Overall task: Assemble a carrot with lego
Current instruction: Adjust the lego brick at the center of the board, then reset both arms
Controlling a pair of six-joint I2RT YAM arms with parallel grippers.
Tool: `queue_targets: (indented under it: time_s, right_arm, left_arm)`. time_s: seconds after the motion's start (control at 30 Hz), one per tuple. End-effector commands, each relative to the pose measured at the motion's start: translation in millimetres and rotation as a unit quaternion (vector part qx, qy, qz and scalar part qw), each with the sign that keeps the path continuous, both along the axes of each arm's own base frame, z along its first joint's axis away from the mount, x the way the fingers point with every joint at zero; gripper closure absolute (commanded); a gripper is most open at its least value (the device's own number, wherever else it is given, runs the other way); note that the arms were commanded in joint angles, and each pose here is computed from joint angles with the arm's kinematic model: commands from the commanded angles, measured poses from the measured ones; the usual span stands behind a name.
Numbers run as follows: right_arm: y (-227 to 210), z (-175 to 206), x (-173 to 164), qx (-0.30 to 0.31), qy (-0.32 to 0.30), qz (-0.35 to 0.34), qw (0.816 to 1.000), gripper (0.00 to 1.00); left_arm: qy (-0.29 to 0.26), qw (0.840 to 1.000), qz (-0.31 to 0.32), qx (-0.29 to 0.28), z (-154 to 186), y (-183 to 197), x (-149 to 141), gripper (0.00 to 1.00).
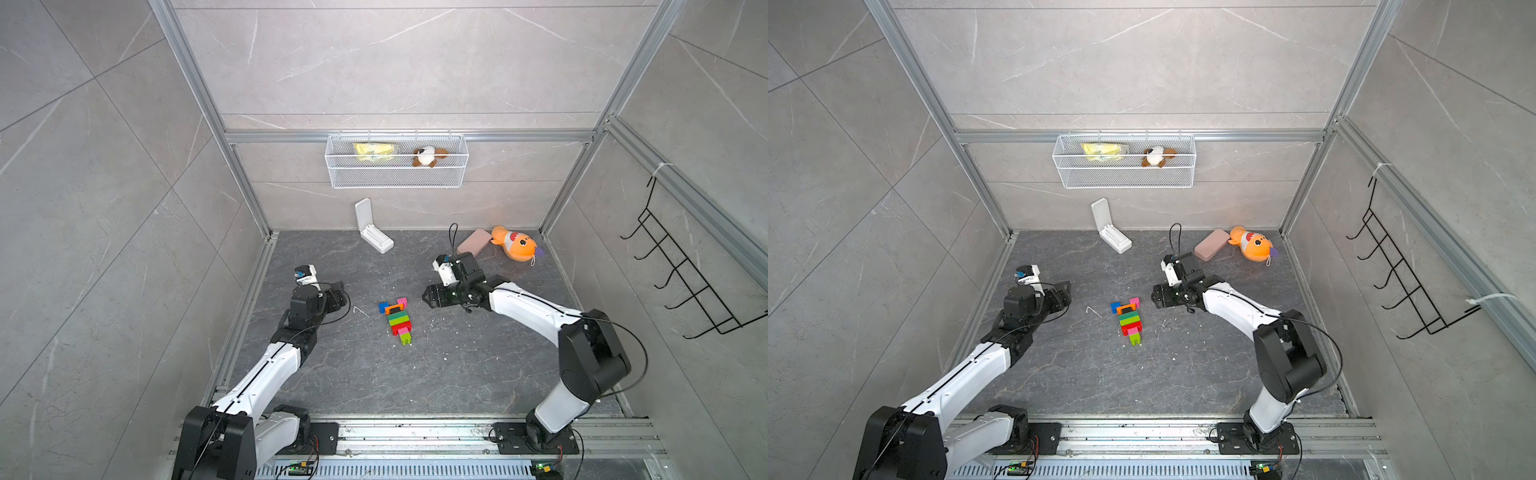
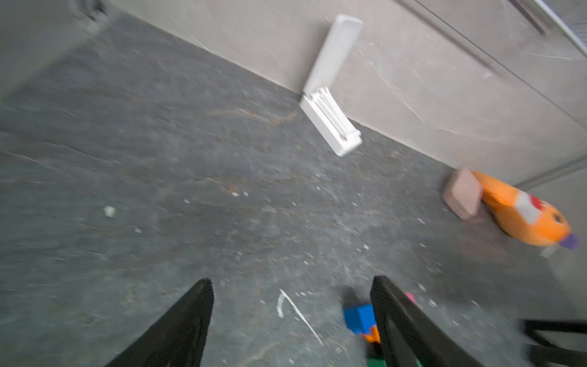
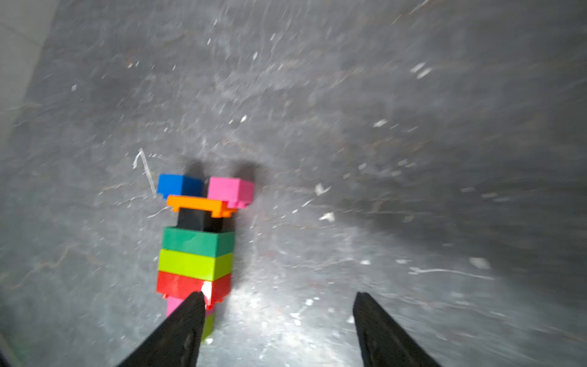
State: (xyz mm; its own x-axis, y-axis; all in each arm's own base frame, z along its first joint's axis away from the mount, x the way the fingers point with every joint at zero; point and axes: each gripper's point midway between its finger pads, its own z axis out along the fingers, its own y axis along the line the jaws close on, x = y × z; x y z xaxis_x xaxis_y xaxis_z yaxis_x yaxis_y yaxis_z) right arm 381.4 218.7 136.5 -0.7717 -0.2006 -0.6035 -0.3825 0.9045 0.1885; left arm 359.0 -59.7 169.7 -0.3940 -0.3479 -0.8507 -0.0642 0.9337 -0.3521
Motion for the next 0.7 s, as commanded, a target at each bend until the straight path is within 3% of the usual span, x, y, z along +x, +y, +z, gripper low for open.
queue_targets:
  time_s: [0.0, 0.1, 0.27, 0.47, 0.67]
  right_arm:
    - [-75.6, 15.0, -7.2, -0.183, -0.040, -0.053, 0.981, 0.17]
    - [-103.1, 40.7, -3.2, -0.195, -0.102, -0.093, 0.971, 0.12]
    - [-141.9, 58.0, -7.7, -0.176, -0.176, -0.137, 0.959, 0.00]
    - [-177.5, 29.1, -12.4, -0.125, -0.180, -0.183, 0.958, 0.00]
    - [-212.4, -12.5, -23.4, -0.068, -0.178, -0.239, 0.952, 0.01]
  left_arm:
    - [-0.095, 0.987, 0.095, 0.083, 40.9, 40.2, 8.3, 0.16]
    - [-0.092, 0.980, 0.114, 0.134, 41.0, 52.9, 7.7, 0.12]
    - [-0.075, 0.975, 0.129, 0.163, 29.0, 69.8, 2.9, 0.06]
    - [-0.047, 0.974, 0.145, 0.165, -0.2, 90.2, 1.8, 0.00]
    - [-0.035, 0.981, 0.131, 0.136, -37.7, 98.8, 2.7, 0.01]
